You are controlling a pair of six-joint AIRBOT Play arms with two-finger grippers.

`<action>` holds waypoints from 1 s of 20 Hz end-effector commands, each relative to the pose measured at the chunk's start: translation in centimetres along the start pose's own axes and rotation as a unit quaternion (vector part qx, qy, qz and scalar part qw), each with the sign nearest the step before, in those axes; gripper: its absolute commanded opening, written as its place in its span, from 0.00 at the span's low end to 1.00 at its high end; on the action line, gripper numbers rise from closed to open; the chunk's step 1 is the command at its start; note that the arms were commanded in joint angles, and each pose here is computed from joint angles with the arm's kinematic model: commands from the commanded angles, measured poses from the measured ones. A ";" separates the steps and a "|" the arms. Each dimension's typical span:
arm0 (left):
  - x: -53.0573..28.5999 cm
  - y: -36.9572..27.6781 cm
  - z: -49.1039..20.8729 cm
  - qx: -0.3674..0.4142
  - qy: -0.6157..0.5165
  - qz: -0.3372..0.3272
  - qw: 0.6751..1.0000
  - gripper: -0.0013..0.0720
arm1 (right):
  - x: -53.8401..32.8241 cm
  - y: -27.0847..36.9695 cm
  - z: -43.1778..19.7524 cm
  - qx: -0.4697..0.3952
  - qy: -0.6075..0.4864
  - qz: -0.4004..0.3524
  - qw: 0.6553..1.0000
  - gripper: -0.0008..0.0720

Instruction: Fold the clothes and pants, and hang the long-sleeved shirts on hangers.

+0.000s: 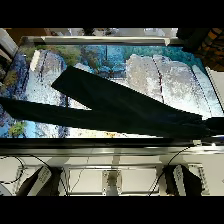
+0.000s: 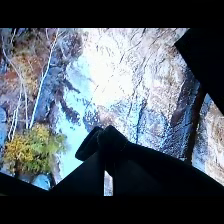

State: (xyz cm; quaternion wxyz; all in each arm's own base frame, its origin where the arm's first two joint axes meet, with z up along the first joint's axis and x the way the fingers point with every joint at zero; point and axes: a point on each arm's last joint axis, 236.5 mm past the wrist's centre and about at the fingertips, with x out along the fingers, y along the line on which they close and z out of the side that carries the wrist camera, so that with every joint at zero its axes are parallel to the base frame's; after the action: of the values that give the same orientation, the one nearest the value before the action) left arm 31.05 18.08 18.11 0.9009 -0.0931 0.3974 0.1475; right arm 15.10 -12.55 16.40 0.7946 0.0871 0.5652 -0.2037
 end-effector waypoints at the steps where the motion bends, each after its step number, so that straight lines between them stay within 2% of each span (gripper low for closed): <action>1: -1.1 -3.4 3.0 0.040 -0.044 -0.023 0.998 0.04 | -0.3 1.3 -0.8 -0.046 0.022 0.019 0.999 0.03; 4: 1.6 -5.3 5.6 0.062 -0.060 -0.016 0.996 0.04 | 0.9 0.9 -0.2 -0.053 0.032 0.014 0.998 0.03; 9: 9.5 -6.8 8.7 0.077 -0.015 0.012 0.997 0.04 | 6.4 -3.1 0.1 -0.017 0.083 -0.051 0.995 0.03; 13: 14.3 -7.7 11.0 0.046 -0.012 0.006 0.999 0.04 | 11.1 -5.6 -1.2 0.071 0.102 -0.068 0.990 0.03; 17: 17.8 -10.7 12.4 0.067 -0.025 -0.011 0.997 0.04 | 12.4 -5.6 -2.4 0.080 0.116 -0.062 0.988 0.03; 20: 20.1 -13.6 12.1 0.090 -0.015 -0.025 0.995 0.04 | 12.6 -6.5 -1.1 0.075 0.088 -0.079 0.990 0.03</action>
State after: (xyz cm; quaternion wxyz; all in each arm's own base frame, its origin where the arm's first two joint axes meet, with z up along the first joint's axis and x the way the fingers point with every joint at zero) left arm 54.54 14.25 13.46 0.9148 -0.0316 0.3891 0.1036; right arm 16.81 -17.29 4.86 0.7310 0.1742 0.6144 -0.2405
